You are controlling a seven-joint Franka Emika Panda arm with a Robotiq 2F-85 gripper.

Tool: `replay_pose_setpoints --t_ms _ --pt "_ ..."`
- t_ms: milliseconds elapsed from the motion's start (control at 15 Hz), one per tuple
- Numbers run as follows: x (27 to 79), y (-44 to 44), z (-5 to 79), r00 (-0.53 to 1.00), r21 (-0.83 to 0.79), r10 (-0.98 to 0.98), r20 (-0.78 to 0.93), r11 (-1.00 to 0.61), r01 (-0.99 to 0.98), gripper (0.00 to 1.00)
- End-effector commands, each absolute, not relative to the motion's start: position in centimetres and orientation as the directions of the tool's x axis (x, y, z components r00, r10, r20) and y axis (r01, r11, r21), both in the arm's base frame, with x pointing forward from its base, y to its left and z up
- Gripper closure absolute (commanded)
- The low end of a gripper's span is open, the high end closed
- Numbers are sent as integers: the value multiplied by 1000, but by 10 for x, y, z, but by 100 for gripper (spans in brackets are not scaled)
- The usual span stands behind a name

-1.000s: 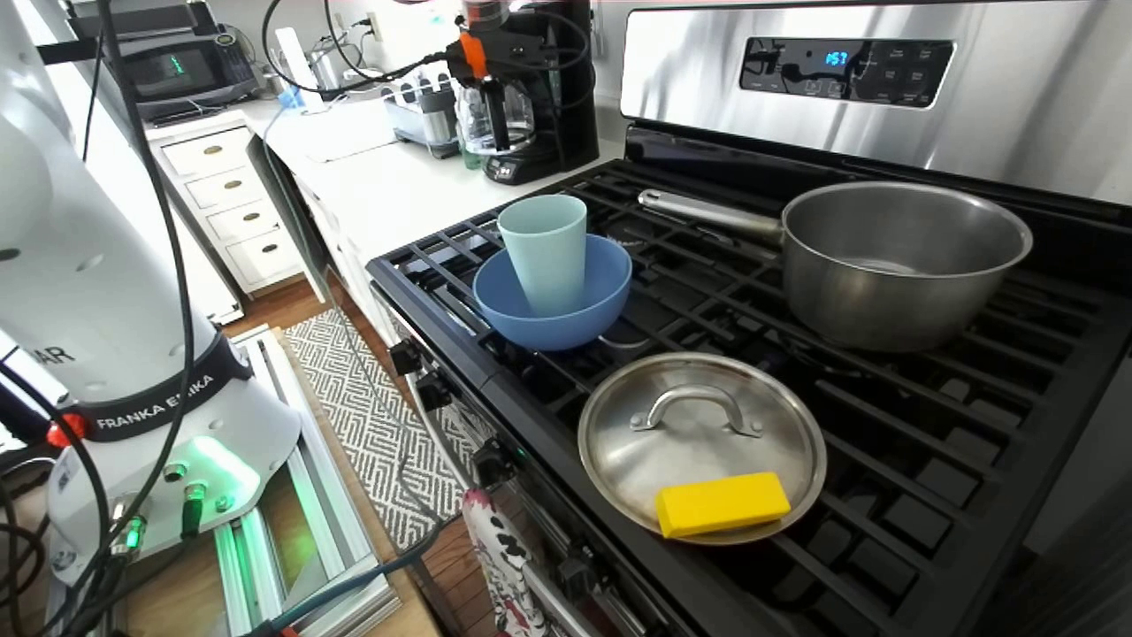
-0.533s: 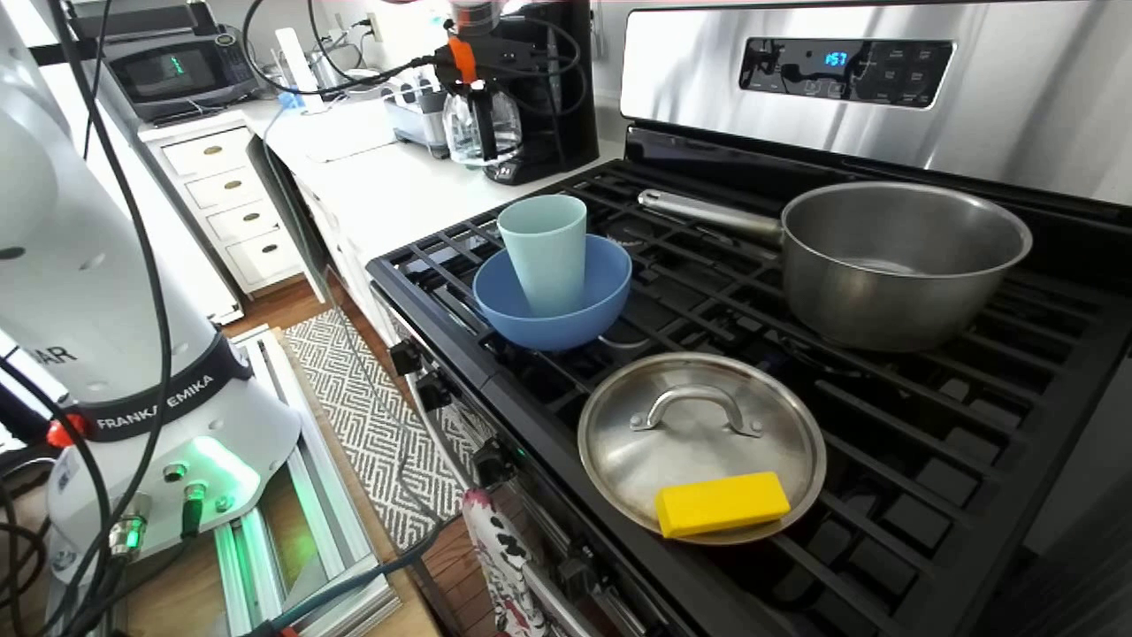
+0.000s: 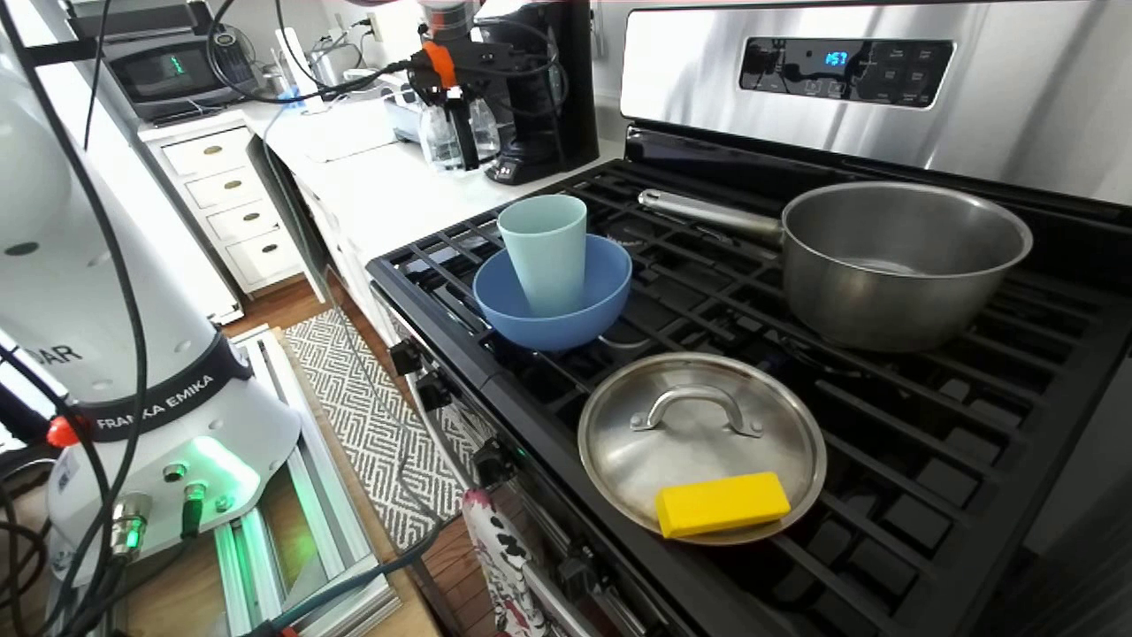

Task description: Pick up the coffee jar and put it on the kitchen counter

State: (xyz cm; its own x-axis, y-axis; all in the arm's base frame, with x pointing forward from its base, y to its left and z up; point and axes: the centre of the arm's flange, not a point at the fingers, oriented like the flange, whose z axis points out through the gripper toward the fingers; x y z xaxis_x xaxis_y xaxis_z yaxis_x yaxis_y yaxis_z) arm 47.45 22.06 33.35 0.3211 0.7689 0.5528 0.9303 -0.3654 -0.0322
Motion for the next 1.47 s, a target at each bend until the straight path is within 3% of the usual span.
replay_pose_setpoints --t_ms 0,533,867,1400 --pt "448 199 344 234 14 791 565 -293 956 92" --pt "442 176 336 95 12 796 598 -128 992 92" --pt "454 169 328 45 70 775 630 -114 991 92" --pt "470 166 310 53 5 748 662 -75 997 92"
